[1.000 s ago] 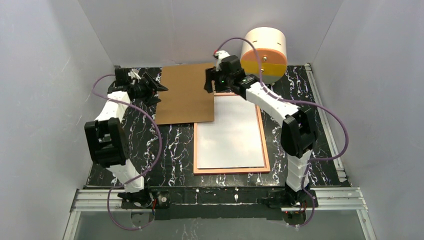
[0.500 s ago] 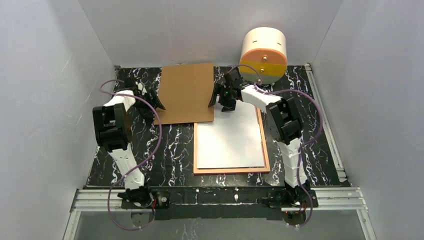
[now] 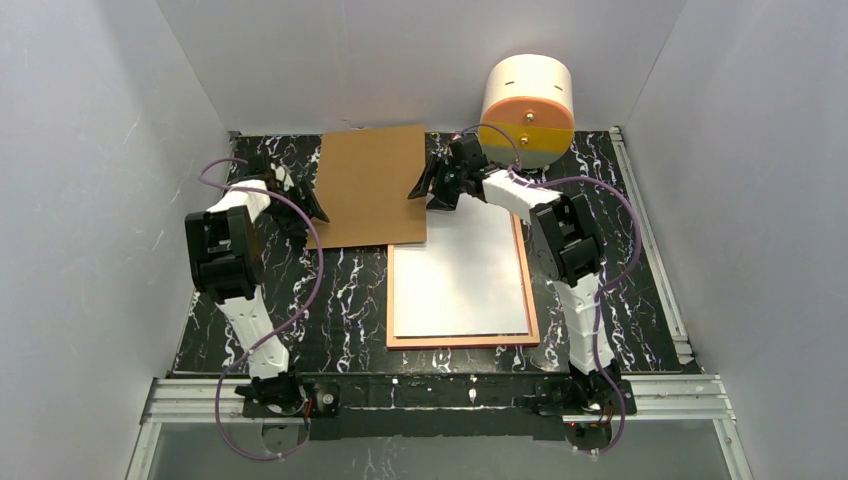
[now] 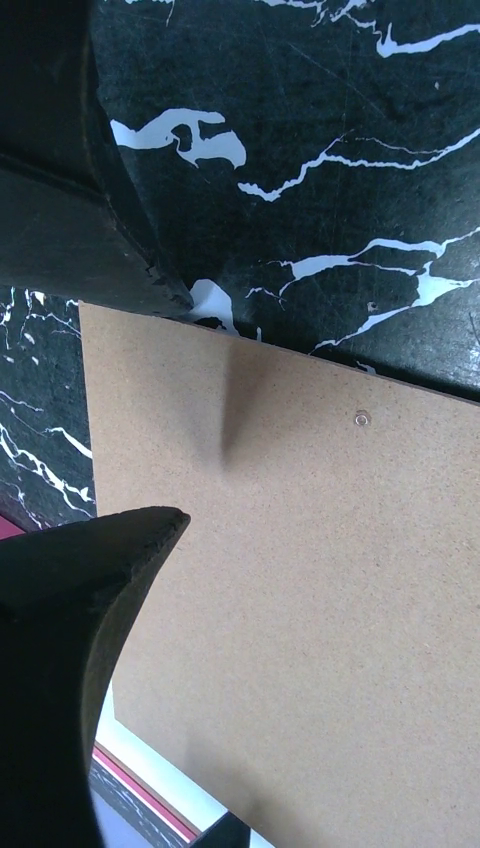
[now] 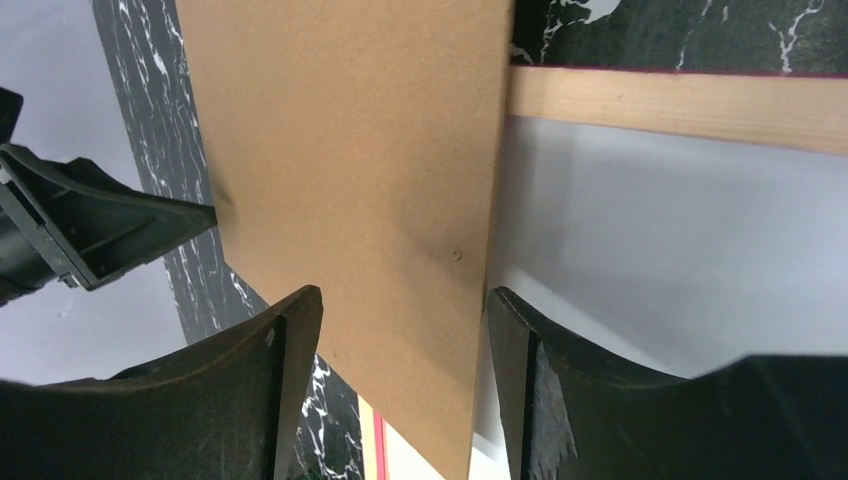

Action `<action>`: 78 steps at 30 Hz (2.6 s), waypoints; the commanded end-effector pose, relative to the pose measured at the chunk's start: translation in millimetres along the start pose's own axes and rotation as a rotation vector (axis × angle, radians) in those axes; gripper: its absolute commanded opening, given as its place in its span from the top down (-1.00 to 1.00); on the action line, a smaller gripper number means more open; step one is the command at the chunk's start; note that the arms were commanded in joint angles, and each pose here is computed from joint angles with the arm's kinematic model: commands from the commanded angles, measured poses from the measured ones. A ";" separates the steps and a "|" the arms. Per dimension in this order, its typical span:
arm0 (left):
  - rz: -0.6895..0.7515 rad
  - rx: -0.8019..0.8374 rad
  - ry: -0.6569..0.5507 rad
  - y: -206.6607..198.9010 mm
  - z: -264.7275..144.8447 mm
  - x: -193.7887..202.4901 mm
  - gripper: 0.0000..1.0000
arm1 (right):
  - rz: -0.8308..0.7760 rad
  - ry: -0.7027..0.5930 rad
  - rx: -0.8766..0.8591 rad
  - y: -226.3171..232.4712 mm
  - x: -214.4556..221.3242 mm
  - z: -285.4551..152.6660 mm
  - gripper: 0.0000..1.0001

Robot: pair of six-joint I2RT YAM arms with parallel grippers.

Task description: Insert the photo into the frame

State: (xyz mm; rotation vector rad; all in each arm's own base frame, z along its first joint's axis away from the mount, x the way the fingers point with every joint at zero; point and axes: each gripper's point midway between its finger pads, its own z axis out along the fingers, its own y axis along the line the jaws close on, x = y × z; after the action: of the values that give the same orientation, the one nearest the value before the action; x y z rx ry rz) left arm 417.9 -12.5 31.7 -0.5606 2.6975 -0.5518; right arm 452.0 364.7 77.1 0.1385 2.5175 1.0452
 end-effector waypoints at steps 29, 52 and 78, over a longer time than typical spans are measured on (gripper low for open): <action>-0.057 0.006 0.096 4.2 8.3 23.2 -0.07 | -0.009 0.064 -0.345 85.1 5.9 -9.8 0.84; -0.064 0.040 0.043 -12.3 -20.7 20.8 -0.13 | -0.060 0.070 -0.356 109.0 18.7 -38.2 0.97; -0.130 0.130 -0.246 -43.4 -123.8 -11.4 -0.97 | -0.327 -0.112 0.074 116.0 22.0 -312.4 0.97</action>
State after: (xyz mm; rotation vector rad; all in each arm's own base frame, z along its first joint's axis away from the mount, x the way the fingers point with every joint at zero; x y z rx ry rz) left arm 389.7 30.2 151.0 -0.7815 2.3930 -0.3801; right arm 317.5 287.5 323.1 -0.1687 2.3943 0.9696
